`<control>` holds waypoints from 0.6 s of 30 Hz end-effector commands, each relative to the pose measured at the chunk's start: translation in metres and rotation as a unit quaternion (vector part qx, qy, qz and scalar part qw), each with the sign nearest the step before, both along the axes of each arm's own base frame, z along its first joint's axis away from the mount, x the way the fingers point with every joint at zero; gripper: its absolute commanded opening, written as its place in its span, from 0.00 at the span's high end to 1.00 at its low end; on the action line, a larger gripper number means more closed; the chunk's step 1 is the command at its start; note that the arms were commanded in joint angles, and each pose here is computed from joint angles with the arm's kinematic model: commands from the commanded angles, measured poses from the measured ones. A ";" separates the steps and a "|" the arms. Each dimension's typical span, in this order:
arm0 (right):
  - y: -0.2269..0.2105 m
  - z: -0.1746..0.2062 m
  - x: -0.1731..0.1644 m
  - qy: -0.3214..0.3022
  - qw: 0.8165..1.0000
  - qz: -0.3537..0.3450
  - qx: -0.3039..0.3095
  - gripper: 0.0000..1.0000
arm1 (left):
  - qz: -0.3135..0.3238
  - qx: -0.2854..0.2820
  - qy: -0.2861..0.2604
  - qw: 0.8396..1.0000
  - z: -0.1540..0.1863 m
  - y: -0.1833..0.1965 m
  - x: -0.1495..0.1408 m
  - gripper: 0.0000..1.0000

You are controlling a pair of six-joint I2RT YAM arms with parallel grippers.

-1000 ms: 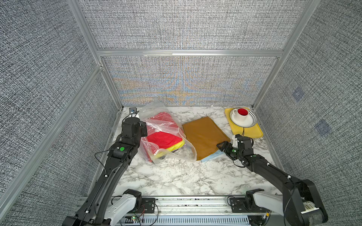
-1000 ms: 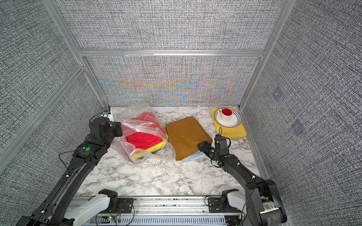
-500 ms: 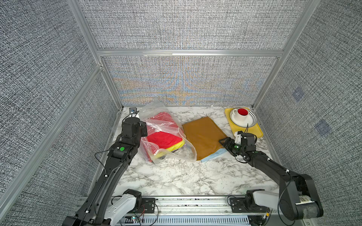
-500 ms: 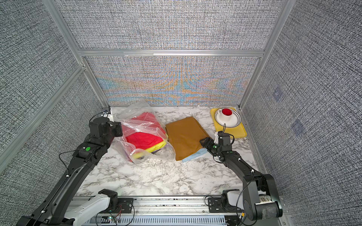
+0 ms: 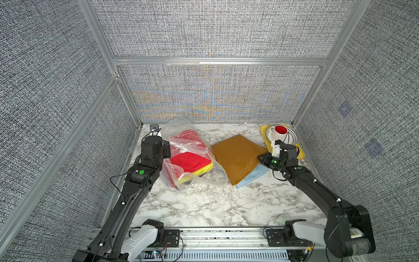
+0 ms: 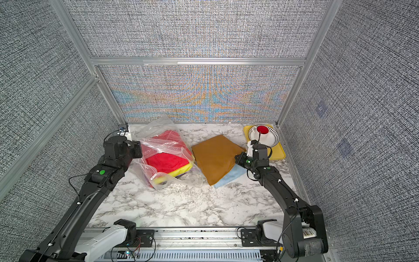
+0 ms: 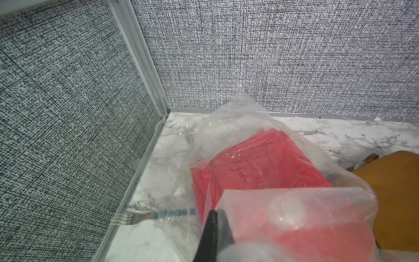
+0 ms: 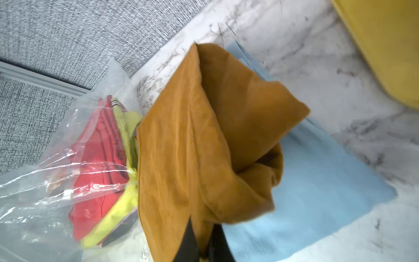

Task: Take the trousers out of the vacuum bag
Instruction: Place the trousers at the center of the board.

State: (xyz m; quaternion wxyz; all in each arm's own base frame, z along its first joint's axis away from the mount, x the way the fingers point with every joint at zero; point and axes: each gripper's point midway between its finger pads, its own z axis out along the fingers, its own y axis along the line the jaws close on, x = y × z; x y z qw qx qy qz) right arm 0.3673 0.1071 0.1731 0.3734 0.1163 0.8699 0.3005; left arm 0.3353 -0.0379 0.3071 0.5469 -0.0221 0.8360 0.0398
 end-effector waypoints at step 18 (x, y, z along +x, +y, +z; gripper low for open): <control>0.066 0.115 0.108 -0.178 0.958 0.174 -0.140 1.00 | 0.012 -0.005 -0.037 0.999 0.017 0.006 -0.002 1.00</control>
